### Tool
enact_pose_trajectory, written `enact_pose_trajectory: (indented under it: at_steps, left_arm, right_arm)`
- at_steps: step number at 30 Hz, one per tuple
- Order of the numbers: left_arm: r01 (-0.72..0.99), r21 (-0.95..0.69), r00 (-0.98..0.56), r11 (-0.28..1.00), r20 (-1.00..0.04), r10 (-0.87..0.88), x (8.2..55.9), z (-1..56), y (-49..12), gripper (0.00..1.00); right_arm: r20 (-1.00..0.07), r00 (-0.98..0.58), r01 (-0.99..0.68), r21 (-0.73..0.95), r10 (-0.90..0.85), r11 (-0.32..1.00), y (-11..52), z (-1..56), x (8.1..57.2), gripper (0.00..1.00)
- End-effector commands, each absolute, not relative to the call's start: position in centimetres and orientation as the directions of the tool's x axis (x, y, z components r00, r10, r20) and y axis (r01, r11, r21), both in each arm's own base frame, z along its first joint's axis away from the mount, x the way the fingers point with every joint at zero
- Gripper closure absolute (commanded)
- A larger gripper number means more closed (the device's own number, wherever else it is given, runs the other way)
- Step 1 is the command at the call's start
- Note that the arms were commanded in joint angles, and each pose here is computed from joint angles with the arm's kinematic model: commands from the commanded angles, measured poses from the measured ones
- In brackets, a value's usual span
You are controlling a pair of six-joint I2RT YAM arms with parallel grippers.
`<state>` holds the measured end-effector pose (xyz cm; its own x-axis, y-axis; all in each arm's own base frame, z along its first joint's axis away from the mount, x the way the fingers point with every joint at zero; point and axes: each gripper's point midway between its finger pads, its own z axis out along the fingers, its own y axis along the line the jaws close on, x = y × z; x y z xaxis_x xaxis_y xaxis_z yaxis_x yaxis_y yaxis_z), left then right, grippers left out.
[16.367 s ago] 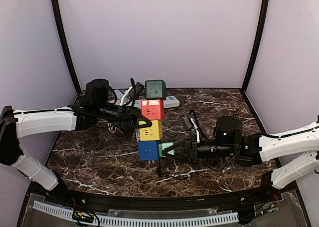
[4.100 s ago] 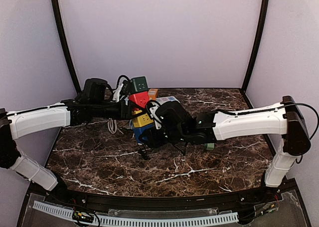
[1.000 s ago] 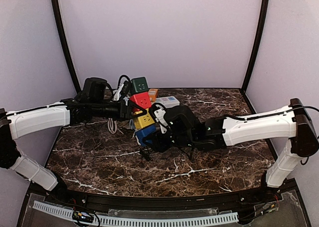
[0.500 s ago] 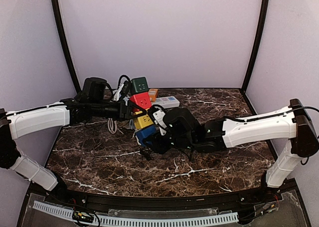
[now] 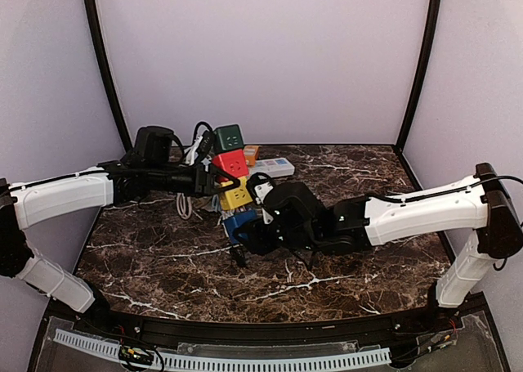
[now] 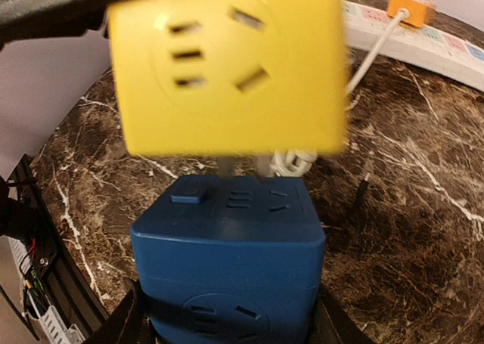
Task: Pull the plug off the socket
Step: Remove the plug from the socket.
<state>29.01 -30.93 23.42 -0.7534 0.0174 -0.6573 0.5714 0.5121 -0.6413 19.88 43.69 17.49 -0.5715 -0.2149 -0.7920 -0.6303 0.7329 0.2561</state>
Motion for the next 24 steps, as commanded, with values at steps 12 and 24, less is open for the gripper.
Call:
enact_pose_trajectory:
  at_steps: [12,24]
  left_arm:
    - [0.641,-0.510,-0.571,0.574,-0.816,-0.088,32.4,28.9,-28.0,0.99]
    - [0.631,-0.506,-0.593,0.588,-0.803,-0.054,32.1,27.7,-27.9,0.99]
  right_arm:
    - [-0.679,-0.710,-0.447,0.227,-0.189,0.865,37.1,13.0,20.9,1.00]
    - [-0.766,-0.626,-0.517,0.265,-0.148,0.814,36.6,18.9,20.7,1.00]
